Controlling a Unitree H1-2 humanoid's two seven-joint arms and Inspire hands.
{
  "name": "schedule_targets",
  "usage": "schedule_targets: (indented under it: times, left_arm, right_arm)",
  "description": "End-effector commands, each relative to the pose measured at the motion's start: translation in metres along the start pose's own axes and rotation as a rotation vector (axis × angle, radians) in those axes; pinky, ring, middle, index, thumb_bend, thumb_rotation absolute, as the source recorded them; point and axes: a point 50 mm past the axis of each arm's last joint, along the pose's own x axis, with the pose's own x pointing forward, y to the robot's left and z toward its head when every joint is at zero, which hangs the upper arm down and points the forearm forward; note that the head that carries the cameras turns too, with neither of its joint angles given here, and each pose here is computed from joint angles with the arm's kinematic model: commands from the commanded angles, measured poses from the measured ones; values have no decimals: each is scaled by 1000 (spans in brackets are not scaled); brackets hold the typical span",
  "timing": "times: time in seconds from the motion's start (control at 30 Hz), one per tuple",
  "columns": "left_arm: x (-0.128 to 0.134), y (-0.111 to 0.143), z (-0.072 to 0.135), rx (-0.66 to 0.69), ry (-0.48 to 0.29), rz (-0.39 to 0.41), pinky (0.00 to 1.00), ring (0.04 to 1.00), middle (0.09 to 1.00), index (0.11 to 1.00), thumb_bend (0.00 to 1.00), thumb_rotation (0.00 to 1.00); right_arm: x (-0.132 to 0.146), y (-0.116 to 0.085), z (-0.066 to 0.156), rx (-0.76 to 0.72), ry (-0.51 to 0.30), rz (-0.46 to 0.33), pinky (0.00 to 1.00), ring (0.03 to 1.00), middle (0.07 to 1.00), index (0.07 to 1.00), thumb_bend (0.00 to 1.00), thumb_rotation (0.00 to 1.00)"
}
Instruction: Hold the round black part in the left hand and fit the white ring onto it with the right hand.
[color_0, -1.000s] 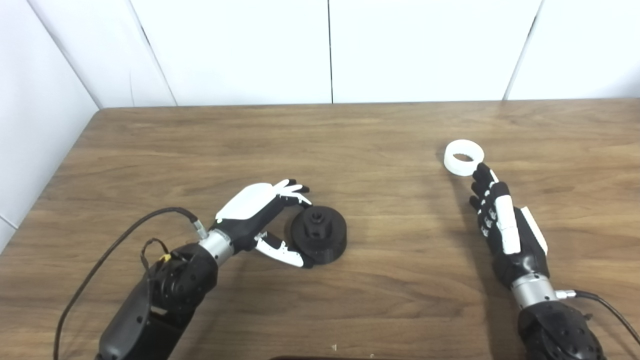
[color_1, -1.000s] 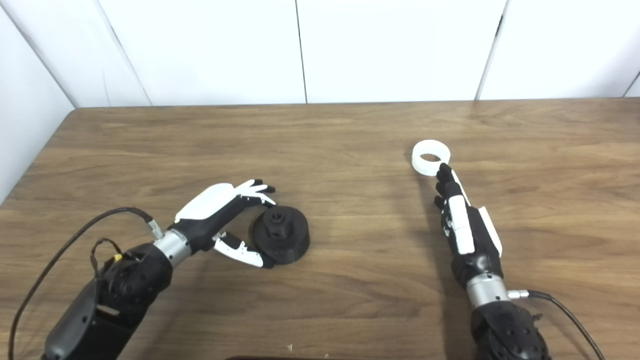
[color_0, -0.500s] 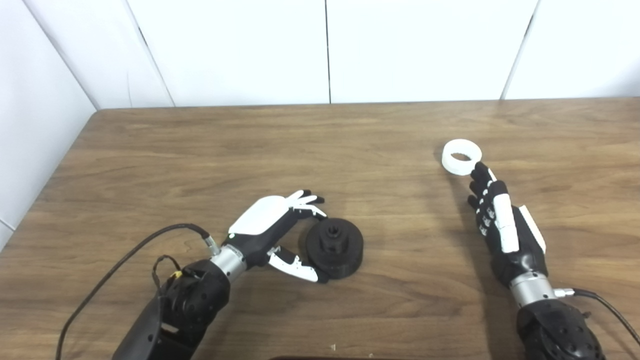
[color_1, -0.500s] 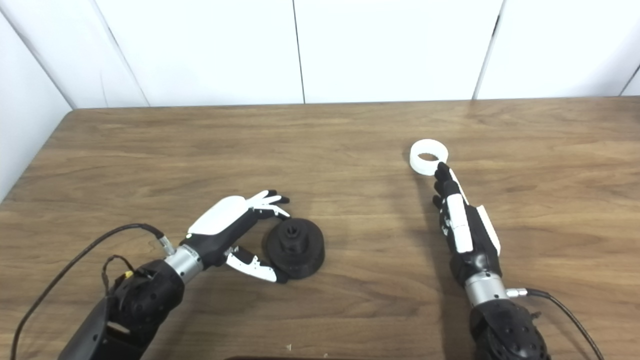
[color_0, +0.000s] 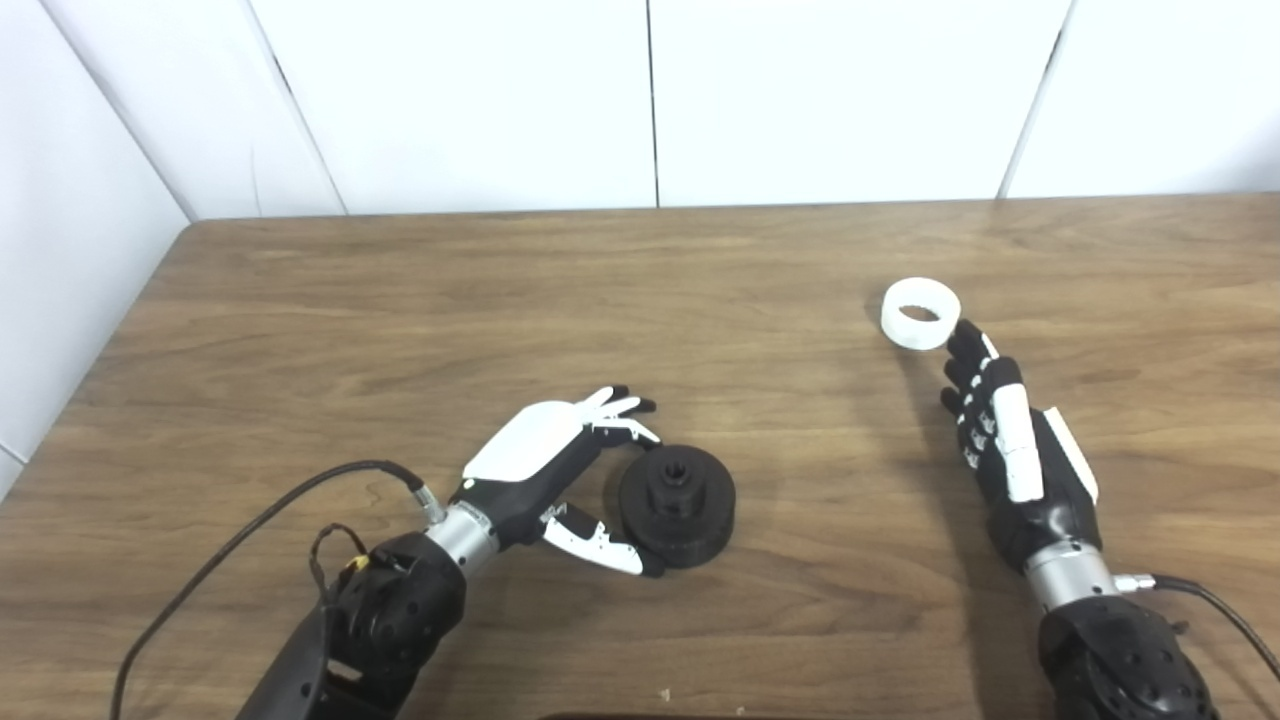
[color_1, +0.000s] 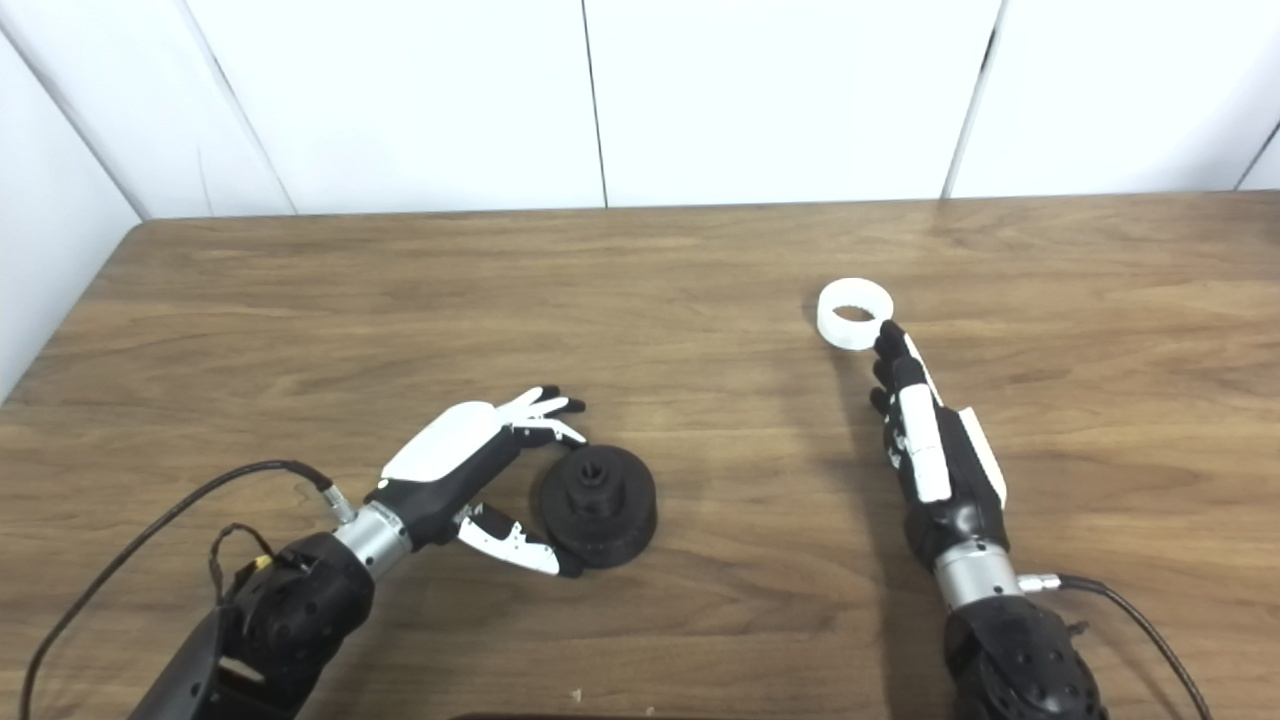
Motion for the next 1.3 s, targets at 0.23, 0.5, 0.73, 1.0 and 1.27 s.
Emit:
schedule_targets:
  times: [0.23, 0.5, 0.73, 1.0, 1.27]
  left_arm:
    - [-1, 3, -2, 30, -7, -2, 932, 997, 937, 654, 775, 364]
    - [0, 5, -4, 31, -11, 1, 933, 995, 933, 645, 776, 363]
    - [1, 3, -5, 23, -5, 1, 920, 994, 935, 645, 781, 351]
    - [2, 1, -5, 28, -11, 3, 915, 990, 933, 649, 781, 357]
    - [3, 2, -5, 23, -12, 4, 916, 992, 934, 647, 780, 356]
  right_arm:
    - [37, -17, 69, -375, -245, -133, 800, 878, 890, 831, 692, 446]
    - [82, -28, 105, -673, -300, -155, 834, 893, 882, 735, 831, 352]
    - [117, -31, 106, -785, -248, -122, 985, 978, 915, 713, 896, 322]
    - [141, -32, 92, -847, -136, -85, 1000, 1000, 952, 708, 976, 320]
    - [152, -38, 83, -903, -73, -52, 1000, 1000, 970, 713, 998, 309]
